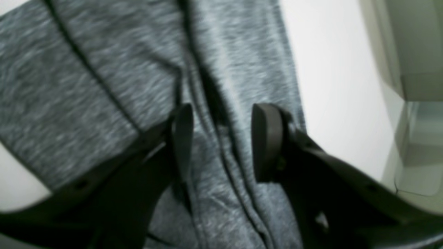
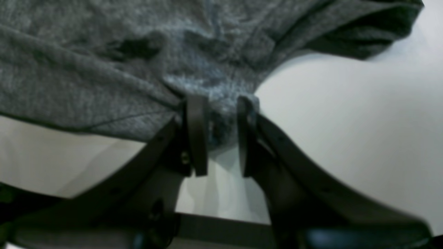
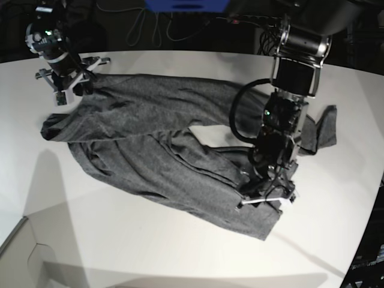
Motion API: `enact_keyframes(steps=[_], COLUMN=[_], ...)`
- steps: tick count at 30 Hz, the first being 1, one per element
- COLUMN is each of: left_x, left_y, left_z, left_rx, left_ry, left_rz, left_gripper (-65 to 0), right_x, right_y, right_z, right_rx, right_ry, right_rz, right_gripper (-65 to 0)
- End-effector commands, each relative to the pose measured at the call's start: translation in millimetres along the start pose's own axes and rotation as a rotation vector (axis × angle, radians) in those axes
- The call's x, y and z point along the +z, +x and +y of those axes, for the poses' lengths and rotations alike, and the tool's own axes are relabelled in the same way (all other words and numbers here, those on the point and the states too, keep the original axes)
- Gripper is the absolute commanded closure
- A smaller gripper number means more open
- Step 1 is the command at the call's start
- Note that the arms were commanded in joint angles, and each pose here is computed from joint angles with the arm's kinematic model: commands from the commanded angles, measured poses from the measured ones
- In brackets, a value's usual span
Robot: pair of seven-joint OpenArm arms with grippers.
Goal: Layout the t-shirt on the table in an organized manner, then fold the t-shirt properly
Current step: 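Lower the left gripper onto the shirt's hem and grasp it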
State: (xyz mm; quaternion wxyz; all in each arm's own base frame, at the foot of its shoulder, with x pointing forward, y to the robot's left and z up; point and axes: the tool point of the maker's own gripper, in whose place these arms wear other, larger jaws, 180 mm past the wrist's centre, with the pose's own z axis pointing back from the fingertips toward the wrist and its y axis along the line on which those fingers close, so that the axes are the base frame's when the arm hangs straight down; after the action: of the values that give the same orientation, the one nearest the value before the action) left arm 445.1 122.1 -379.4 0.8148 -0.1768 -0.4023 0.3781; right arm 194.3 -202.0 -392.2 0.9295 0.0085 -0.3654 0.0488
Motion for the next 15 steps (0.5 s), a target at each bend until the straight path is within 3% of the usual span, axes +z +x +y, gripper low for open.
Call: enact_keyframes(steps=[1,15], left_x=[1,-10], left_y=[18,8], left_z=[-13,13], left_rx=[-0.007,-0.008], left_ry=[-0.027,0.050], left_rz=[-0.043,-0.012], left_gripper=[-27.0,-26.7], right_x=[3,2], right_y=[11,12], right_z=[-3,-2], right_rx=[0.003,0.008], right_ry=[-0.006,-0.002], right_rz=[-0.040,-0.041], right_gripper=[-15.1,-15.1])
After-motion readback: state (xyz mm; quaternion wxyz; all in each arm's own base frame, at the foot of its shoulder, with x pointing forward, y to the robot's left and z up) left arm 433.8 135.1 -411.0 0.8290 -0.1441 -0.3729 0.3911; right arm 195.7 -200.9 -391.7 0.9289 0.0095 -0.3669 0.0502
